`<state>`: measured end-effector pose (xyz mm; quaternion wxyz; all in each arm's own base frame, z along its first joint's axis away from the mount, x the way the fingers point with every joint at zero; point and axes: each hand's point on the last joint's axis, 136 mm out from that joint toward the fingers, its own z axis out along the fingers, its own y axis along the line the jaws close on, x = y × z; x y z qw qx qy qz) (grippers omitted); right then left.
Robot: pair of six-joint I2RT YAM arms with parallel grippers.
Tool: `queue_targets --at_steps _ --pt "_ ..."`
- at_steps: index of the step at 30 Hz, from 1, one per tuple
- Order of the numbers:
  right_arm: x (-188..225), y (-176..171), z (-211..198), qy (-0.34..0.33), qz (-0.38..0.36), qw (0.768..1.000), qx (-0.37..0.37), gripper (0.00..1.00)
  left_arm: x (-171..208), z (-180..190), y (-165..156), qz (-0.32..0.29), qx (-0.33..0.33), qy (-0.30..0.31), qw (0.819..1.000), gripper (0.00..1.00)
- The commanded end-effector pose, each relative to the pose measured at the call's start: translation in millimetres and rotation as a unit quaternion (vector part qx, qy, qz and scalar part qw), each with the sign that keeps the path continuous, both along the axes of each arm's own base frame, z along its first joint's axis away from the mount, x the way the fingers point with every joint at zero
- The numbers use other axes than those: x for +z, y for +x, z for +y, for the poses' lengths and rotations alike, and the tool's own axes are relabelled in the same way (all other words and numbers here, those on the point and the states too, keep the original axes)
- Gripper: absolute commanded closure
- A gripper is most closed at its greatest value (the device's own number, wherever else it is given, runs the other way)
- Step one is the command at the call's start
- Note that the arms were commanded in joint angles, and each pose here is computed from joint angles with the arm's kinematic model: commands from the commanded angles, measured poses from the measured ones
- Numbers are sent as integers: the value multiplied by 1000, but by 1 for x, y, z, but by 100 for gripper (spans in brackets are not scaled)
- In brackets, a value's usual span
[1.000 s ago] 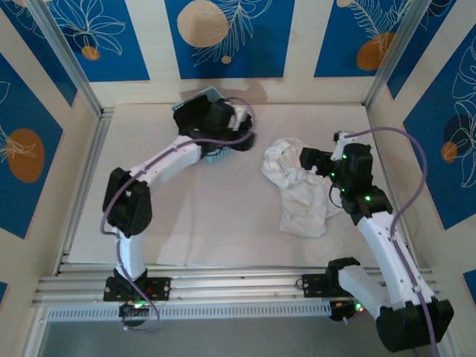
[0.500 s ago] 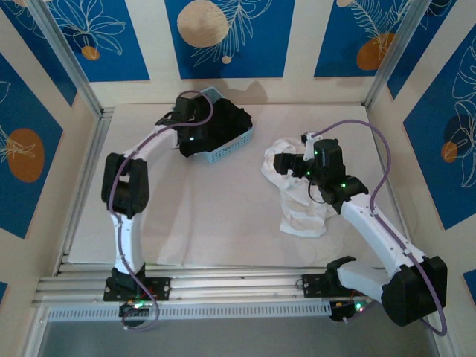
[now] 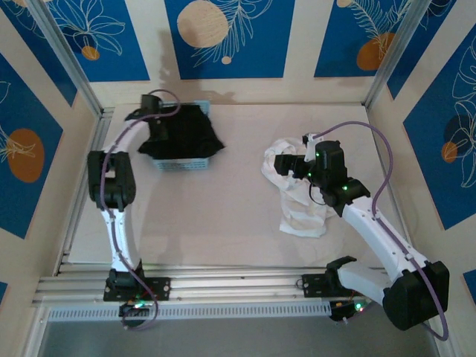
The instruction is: Fold the inside-out t-shirt
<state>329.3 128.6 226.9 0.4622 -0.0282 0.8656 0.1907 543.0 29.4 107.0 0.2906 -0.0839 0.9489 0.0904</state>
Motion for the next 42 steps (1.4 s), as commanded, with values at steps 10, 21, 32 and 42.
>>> queue_targets --at_steps 10,21,32,42 --pt "-16 11 24 15 29 999 30 2 83 -75 -38 -85 -119 -41 988 30" --pt "-24 16 35 15 44 998 43 2 -5 -91 -8 14 -148 62 987 48" --pt "-33 15 15 -5 47 999 21 1 -5 17 7 44 -80 129 987 75" --pt "-61 35 -44 -80 95 988 -89 1 3 56 30 40 -27 114 992 66"
